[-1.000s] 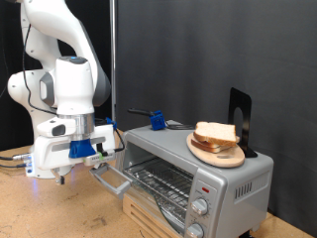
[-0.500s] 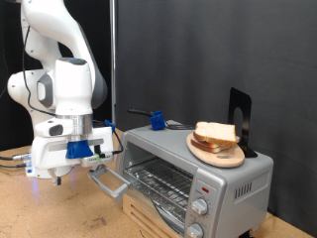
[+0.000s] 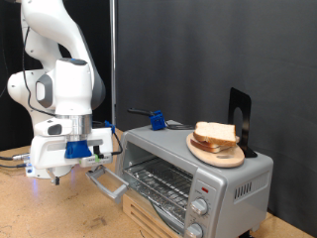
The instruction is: Make a piece of toast with the oven
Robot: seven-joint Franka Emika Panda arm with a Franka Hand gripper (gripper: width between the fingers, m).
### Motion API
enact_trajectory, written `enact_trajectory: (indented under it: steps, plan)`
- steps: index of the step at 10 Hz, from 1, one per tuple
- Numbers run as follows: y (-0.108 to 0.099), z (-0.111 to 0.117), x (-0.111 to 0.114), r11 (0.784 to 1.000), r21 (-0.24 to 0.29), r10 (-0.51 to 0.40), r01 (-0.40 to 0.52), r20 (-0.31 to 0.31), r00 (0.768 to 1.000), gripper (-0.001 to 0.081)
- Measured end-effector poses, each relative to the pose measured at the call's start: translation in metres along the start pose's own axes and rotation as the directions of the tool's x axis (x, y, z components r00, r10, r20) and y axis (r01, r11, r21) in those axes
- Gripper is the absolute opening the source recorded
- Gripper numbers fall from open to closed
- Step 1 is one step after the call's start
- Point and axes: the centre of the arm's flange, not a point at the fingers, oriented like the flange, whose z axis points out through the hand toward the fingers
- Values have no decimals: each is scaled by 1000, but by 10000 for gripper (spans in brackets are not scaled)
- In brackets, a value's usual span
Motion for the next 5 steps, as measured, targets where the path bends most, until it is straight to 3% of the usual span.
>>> enact_trajectory:
  steps: [3,5]
  plan:
    - [5,1,-3,998,46,46,-47,15,999,682]
    - [8,2,-6,988,119,90,-102,103,991,682]
